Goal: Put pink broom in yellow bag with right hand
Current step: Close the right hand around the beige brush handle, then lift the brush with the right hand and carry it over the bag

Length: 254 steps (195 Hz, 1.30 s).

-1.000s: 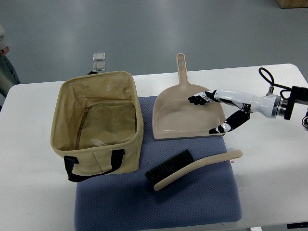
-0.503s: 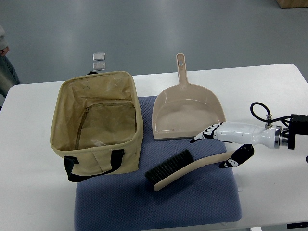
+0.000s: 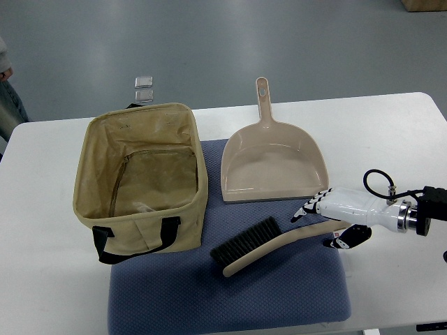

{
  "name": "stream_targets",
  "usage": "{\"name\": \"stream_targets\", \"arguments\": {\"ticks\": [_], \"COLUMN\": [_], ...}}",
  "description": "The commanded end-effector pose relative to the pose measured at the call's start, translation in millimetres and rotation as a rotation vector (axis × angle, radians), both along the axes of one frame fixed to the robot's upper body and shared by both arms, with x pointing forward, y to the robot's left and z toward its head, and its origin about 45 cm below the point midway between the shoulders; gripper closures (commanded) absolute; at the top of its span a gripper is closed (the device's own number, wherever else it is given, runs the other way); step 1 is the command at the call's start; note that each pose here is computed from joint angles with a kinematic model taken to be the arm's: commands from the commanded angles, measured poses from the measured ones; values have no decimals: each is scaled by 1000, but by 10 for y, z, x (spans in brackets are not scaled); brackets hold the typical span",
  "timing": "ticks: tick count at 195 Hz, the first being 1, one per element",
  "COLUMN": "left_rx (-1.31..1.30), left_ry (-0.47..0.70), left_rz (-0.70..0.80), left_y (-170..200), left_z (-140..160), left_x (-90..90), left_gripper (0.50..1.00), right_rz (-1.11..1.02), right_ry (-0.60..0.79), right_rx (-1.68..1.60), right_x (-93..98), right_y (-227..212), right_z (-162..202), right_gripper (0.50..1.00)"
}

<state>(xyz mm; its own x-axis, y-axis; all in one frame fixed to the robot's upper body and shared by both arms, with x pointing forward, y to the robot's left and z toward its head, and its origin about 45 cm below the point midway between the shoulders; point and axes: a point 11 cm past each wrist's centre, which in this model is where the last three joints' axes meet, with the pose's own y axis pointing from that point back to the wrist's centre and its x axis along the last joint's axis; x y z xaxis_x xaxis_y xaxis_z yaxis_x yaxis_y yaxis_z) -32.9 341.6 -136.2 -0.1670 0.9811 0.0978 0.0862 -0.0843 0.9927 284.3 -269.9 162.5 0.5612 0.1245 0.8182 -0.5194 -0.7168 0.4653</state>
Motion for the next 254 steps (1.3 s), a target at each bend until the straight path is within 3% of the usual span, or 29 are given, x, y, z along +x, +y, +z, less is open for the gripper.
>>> {"name": "stream_targets", "arguments": {"ticks": [1,25,40,59,79,141,179,254], "left_rx": [-1,-1,1,1,1,-1,-1,1], "left_ry": [0,0,0,0,0,0,0,0], "left_rz": [0,0,0,0,0,0,0,0], "left_y": [-1,-1,0,0,0,-1,-1,0], "left_z": [0,0,0,0,0,0,0,0], "left_x": [0,0,0,0,0,0,0,0], "left_gripper": [500,500,500,500,500,500,500,500], "right_rz": [1,-5,-10,-16,-27,-69,-75,-190], "right_ry": [-8,-15,-22,-40,-47,-119,-197,-351], "right_rx": [-22,-36,-38,-36,-43,-18,11,114], "right_x": [-7,6,19,38,56,168,355,922], "right_y": [5,12,22,34,17,-52,-44,-194], "right_z": [-41,-66,-72,-69,-75,13,259,1224], "right_gripper": [734,744,777,863,1000,1000,1000,1000]}}
